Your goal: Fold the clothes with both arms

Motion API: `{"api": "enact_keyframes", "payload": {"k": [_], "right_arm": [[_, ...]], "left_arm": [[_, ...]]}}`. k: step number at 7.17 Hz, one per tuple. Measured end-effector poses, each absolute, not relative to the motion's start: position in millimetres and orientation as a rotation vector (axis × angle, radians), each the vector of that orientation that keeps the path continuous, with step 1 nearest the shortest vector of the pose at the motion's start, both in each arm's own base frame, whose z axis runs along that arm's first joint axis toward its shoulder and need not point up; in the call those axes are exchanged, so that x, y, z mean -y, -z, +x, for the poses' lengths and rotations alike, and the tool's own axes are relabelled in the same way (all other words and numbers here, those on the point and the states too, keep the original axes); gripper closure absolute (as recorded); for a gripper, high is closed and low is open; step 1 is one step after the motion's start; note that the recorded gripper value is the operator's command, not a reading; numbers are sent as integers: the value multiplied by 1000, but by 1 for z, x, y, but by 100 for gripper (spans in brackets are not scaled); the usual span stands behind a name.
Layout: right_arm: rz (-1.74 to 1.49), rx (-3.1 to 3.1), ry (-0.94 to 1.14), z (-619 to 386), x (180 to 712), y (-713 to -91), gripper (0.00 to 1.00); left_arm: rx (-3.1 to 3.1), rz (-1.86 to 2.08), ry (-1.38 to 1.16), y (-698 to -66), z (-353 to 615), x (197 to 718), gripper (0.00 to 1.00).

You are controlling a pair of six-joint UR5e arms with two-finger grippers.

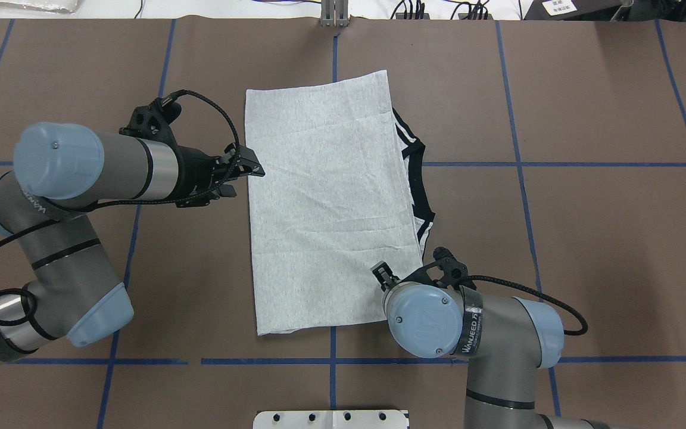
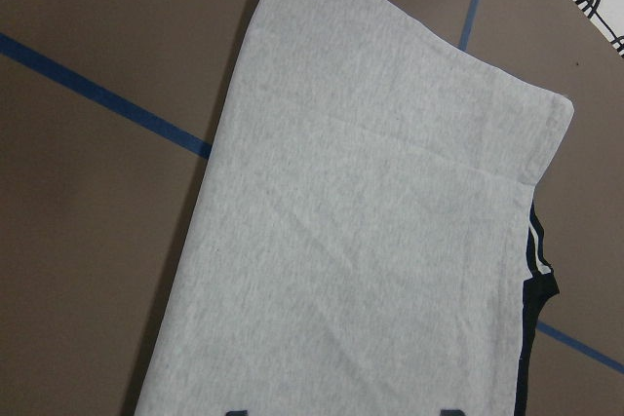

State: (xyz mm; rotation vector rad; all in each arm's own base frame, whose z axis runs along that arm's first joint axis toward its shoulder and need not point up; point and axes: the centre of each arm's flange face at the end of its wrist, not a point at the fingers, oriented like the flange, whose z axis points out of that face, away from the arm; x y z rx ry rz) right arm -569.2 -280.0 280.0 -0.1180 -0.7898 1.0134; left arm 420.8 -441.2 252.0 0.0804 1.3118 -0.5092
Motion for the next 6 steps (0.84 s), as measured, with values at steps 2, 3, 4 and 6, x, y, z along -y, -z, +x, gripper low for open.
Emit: {"api": "enact_keyframes", "payload": {"k": [2, 3, 4, 6], "right_arm": [[-122, 789, -1026, -569, 283, -280, 100], [-126, 787, -1035, -569, 283, -281, 100], [-129, 786, -1040, -570, 284, -281, 100], [-148, 790, -1035, -568, 283, -278, 100]], "left_arm": [[-1314, 80, 508, -251, 420, 440, 27], [-1315, 79, 508, -251, 420, 440, 27], [-1315, 79, 508, -250, 420, 439, 27], [-1306, 69, 507, -252, 424, 436, 27]]}}
